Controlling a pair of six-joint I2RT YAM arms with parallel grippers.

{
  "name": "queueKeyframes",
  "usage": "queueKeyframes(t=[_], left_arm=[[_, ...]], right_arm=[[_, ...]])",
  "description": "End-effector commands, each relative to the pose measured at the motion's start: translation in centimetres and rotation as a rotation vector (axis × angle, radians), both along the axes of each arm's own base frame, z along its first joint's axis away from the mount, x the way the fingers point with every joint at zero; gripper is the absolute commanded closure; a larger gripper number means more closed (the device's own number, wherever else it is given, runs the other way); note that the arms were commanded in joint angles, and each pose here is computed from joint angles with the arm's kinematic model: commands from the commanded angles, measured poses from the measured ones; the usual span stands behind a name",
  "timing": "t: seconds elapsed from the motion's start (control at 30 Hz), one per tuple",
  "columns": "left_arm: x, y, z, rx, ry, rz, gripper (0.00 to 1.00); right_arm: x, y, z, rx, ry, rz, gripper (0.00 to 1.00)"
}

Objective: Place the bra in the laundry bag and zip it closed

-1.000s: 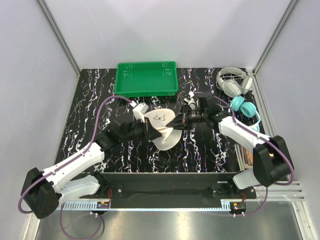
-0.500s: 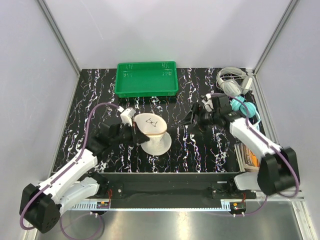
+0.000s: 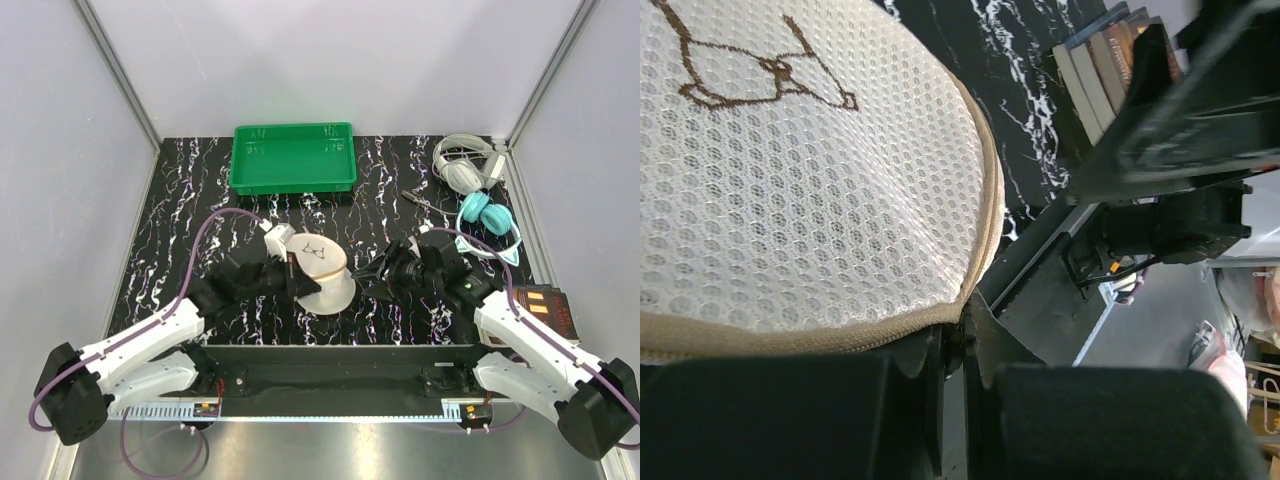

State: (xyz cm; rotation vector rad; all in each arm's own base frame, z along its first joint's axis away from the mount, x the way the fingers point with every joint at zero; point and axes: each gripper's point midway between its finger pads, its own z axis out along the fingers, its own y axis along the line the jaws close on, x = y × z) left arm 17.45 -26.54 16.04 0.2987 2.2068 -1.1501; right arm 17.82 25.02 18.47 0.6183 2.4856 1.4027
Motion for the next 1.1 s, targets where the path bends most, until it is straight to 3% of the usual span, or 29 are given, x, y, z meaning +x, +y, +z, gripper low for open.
queueKeyframes(t=[0.0,0.3,0.5,0.6,0.63,0.67,0.7,0.73,0.83,0.87,0.97,1.07], left_arm=[[1.4,-2.2,3.5,-0.101,-0.086,0.046,1.0],[0.4,-5.1,3.1,-0.087,-0.081,-0.014,1.0],[0.1,-6.0,3.6,-0.087,-0.099,-0.036,1.0],[-0.2,-6.3,3.8,-0.089,-0.105,-0.059,1.0],[-0.5,-6.3,3.8,-0.092,-0.105,-0.073,1.0],[-0.6,-6.2,3.9,-0.091,-0.107,-0.077,1.0],[-0.8,-6.1,3.8,-0.084,-0.108,-0.082,0.98],[-0.8,-5.8,3.9,-0.082,-0.114,-0.078,0.88],[-1.2,-4.5,3.7,-0.078,-0.105,-0.073,0.63],[-1.4,-4.2,3.6,-0.08,-0.097,-0.077,0.49],[-1.6,-2.5,3.6,-0.118,-0.054,-0.05,0.35],[-1.7,-1.1,3.5,-0.141,0.002,-0.015,0.31]], right_arm=[[2.7,1.4,2.0,0.161,0.045,-0.198,0.39],[3.4,3.2,0.8,0.163,0.096,-0.216,0.36],[3.7,4.6,0.0,0.192,0.107,-0.199,0.39],[3.8,5.1,-0.3,0.205,0.108,-0.186,0.57],[3.9,5.3,-0.6,0.203,0.11,-0.181,0.73],[3.9,5.3,-0.6,0.205,0.108,-0.177,0.82],[3.9,5.5,-0.6,0.209,0.1,-0.166,0.88],[3.8,5.5,-0.7,0.208,0.097,-0.158,1.0],[3.7,5.4,-0.3,0.203,0.063,-0.141,1.0],[3.6,5.4,-0.1,0.202,0.055,-0.136,1.0],[3.3,5.3,0.2,0.19,0.026,-0.116,1.0],[3.1,5.5,0.4,0.182,0.012,-0.081,1.0]])
